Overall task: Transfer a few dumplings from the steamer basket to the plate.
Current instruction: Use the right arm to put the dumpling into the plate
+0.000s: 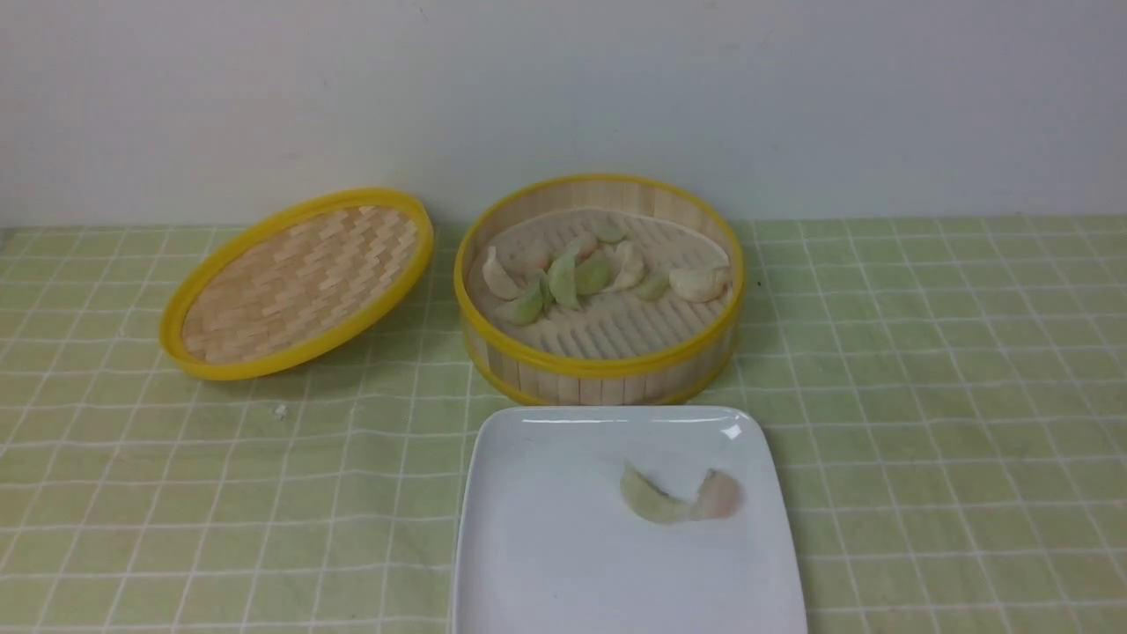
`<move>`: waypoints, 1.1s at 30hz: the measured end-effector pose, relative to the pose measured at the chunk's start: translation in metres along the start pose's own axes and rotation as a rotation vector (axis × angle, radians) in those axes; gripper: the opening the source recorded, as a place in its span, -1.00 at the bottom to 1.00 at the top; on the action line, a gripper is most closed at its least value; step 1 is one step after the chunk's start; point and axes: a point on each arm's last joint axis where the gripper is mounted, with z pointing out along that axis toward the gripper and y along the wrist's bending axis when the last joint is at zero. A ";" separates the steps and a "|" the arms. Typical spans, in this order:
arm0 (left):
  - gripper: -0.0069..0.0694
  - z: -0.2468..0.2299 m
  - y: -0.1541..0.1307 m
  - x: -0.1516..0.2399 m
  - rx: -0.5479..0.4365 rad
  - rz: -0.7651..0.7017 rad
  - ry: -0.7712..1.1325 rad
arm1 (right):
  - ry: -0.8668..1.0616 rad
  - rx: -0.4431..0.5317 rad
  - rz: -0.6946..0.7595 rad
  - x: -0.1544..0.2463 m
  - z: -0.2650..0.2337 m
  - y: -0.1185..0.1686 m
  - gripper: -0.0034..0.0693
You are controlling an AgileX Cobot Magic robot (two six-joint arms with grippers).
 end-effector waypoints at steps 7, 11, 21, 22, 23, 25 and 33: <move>-0.84 0.021 0.021 0.031 -0.223 0.003 -0.049 | 0.000 0.000 0.000 0.000 0.000 0.000 -0.94; -0.84 0.031 0.030 0.068 -0.316 0.000 -0.034 | 0.000 0.000 0.000 0.000 0.000 0.000 -0.94; -0.84 0.053 0.034 0.165 -0.349 -0.047 0.098 | 0.000 0.001 -0.003 0.000 0.000 0.000 -0.94; -0.84 0.054 0.034 0.167 -0.349 -0.050 0.104 | 0.000 0.001 -0.003 0.000 0.000 0.000 -0.94; -0.84 0.056 0.034 0.173 -0.340 -0.054 0.123 | 0.000 0.001 -0.003 0.000 0.000 0.000 -0.94; -0.84 0.057 0.034 0.178 -0.329 -0.055 0.136 | 0.000 0.001 -0.003 0.000 0.000 0.000 -0.94; -0.84 0.063 0.032 0.185 -0.275 -0.036 0.109 | 0.001 0.001 -0.003 0.000 0.000 0.000 -0.94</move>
